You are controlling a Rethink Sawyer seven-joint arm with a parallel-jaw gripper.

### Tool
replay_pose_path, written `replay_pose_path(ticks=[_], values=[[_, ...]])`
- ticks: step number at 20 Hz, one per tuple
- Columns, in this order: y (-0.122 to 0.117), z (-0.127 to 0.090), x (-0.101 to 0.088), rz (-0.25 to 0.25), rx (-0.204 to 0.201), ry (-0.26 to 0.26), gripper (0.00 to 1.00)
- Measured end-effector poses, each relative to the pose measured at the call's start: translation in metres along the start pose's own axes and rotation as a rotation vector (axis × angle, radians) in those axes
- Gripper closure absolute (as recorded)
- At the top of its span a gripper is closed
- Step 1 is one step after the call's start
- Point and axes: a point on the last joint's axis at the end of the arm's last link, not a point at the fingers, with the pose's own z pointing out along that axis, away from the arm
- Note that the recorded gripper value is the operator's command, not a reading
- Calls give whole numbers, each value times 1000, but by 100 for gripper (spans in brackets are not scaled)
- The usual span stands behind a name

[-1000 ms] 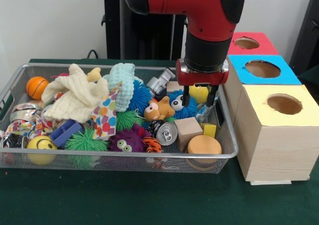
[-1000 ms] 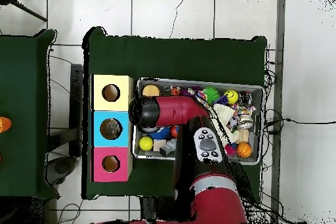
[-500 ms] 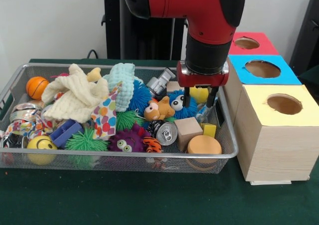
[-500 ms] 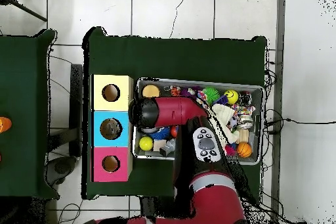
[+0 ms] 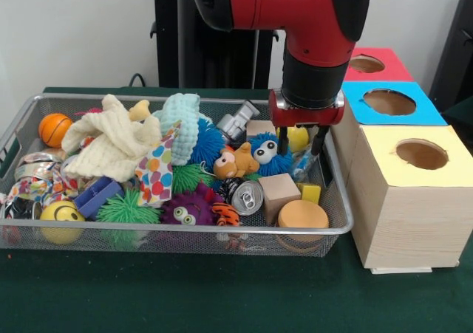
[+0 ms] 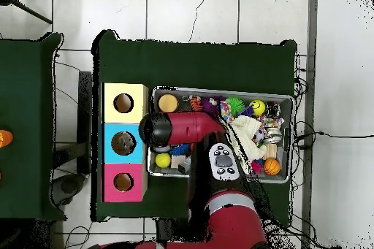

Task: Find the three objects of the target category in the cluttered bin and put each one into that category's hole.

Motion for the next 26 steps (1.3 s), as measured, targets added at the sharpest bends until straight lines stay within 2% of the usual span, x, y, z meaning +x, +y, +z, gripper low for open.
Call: replay_pose_path(ticks=[6,14,26], values=[[7,4,1,-10,0,-22,0],[11,29,5,-16,5,-52,0],[11,26,-4,-24,36,-76,0]])
